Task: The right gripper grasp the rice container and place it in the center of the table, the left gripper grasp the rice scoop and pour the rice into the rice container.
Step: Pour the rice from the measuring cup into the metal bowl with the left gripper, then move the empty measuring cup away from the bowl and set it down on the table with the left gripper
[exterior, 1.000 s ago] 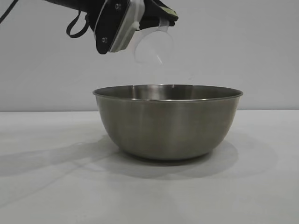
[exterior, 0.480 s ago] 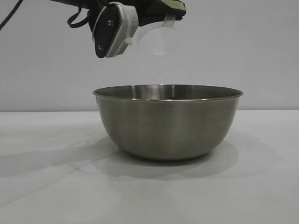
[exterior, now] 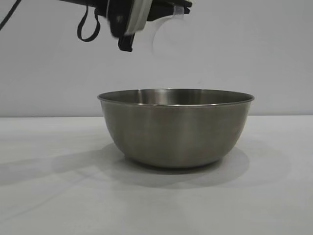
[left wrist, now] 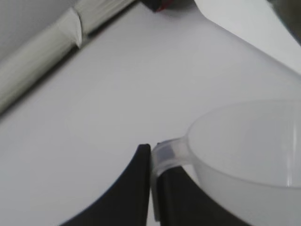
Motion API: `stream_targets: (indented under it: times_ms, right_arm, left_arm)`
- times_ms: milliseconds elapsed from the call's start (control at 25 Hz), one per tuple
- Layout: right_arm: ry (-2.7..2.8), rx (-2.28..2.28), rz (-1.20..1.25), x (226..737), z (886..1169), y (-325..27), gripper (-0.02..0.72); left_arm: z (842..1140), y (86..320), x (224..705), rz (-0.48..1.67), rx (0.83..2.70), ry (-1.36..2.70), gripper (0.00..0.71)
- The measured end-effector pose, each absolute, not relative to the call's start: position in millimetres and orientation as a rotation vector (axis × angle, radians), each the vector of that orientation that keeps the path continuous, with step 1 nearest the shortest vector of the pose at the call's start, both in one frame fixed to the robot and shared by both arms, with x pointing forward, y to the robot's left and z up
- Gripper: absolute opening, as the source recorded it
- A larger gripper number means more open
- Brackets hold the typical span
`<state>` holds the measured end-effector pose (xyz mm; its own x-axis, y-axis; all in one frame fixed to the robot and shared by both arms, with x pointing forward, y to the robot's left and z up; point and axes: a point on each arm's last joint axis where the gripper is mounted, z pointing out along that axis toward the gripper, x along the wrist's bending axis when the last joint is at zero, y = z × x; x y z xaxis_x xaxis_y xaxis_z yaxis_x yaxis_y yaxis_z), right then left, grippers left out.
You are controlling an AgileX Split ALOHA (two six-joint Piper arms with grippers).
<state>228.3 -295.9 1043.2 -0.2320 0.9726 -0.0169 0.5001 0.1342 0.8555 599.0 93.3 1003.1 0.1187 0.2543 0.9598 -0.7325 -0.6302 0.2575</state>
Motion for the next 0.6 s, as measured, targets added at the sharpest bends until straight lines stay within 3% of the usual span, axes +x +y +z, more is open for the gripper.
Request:
stream_targets:
  times_ms: [320,600]
  right_arm:
    - [1.813,1.417,1.006,228,1043,-296,0.498]
    - [1.813,1.417,1.006,228,1043,-296,0.498]
  left_arm:
    - [1008,123,619,1.451,1.516,0.39,0.0]
    - [994,153,629,1.378,1.409,0.949,0.0]
